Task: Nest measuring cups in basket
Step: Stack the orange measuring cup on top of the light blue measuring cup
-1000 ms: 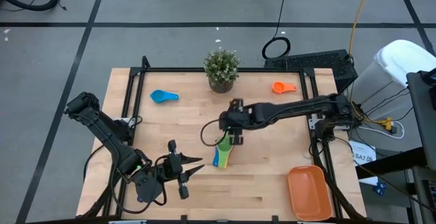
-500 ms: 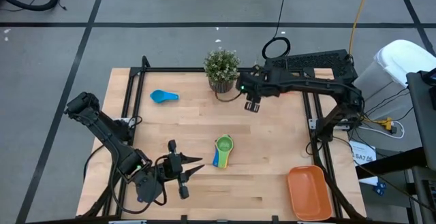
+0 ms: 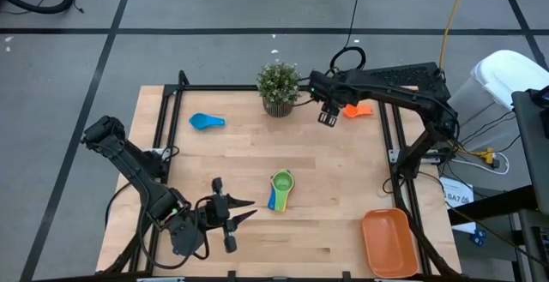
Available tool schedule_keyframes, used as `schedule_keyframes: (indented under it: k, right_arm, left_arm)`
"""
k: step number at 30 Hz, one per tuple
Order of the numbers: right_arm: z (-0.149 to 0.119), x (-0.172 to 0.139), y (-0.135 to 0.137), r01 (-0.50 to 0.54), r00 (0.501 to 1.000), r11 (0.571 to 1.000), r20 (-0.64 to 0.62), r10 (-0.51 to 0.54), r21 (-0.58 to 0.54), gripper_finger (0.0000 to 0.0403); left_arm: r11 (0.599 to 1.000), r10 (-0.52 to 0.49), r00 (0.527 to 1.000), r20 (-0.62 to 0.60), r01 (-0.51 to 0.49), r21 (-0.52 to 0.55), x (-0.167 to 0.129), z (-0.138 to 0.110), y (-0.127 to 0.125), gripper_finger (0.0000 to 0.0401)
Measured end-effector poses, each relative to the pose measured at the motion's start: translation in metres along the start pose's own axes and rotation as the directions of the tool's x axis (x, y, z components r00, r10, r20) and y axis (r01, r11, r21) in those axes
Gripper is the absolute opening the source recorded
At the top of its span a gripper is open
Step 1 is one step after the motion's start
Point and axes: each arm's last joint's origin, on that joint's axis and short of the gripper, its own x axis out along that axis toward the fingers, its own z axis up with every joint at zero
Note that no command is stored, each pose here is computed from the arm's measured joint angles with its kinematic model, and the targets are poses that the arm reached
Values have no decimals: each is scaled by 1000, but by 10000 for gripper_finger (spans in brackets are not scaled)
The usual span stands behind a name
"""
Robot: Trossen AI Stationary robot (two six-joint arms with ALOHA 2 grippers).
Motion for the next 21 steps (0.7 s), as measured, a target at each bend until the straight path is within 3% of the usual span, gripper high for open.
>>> schedule_keyframes:
  k: [6,11,21]
  right_arm:
    - [-10,8,-19,-67,994,997,-87,69,22,165]
    - [-17,18,-29,-71,989,996,-126,76,48,165]
    - [-46,59,-21,-73,984,997,-160,78,34,165]
  left_arm:
    - [995,-1,1000,-5,2,96,5,2,3,102]
    - [996,8,1000,-4,-8,86,8,3,5,102]
    - [996,23,1000,0,-23,88,10,4,7,102]
